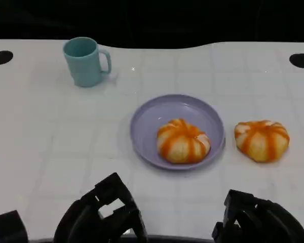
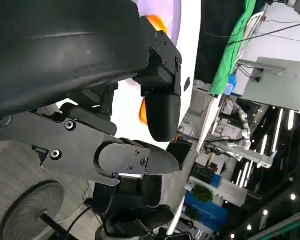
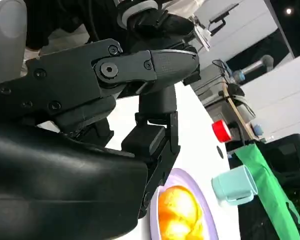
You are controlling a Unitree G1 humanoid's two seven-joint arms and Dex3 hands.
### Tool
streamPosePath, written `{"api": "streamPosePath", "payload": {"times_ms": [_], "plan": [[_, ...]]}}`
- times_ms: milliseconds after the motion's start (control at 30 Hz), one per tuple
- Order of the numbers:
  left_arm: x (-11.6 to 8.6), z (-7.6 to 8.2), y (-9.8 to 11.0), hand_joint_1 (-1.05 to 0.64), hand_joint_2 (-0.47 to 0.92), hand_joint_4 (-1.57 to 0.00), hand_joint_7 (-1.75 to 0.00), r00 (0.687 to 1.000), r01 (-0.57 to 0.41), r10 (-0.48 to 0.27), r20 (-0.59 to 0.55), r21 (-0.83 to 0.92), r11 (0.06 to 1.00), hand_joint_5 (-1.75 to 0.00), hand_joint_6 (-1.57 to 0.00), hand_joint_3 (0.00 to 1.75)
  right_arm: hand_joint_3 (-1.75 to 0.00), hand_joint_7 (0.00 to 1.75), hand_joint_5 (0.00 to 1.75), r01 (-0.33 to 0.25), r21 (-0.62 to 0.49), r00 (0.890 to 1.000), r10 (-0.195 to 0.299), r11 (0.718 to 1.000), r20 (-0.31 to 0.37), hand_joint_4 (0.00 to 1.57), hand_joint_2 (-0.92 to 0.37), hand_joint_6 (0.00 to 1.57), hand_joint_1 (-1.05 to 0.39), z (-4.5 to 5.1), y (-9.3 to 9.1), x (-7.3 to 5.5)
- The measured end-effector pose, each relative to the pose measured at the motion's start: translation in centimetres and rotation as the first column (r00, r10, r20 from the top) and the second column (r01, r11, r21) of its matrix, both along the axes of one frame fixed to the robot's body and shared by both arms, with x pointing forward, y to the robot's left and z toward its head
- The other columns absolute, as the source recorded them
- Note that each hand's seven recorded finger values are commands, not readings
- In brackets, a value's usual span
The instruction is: Grasp the bread from the table and place it into the plate.
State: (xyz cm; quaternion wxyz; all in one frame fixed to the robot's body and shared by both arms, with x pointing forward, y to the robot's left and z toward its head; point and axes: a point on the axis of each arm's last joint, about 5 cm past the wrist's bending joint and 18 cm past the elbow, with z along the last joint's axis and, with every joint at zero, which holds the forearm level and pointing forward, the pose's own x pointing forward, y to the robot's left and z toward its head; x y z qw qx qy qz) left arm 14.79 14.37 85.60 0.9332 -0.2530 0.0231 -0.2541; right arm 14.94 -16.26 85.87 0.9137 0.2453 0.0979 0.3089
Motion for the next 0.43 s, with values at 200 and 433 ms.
{"api": "streamPosePath", "payload": {"times_ms": [200, 433], "plan": [[0.46, 0.09, 0.05, -0.59, 0.92, -0.70, -1.75, 1.000, 0.008, -0.008, 0.014, -0.001, 1.000, -1.75, -0.47, 0.18, -0.25, 1.39, 1.60, 0.008, -0.002, 1.000, -0.008, 1.000, -0.002, 0.87, -0.92, 0.77, -0.71, -0.05, -0.19, -0.01], [0.56, 0.06, 0.09, -0.59, 0.92, -0.70, -1.75, 1.000, 0.015, -0.015, 0.012, -0.011, 1.000, -1.75, -0.48, 0.16, -0.25, 1.40, 1.60, 0.009, -0.002, 1.000, -0.009, 1.000, -0.009, 0.87, -0.92, 0.76, -0.70, -0.16, -0.22, -0.03]]}}
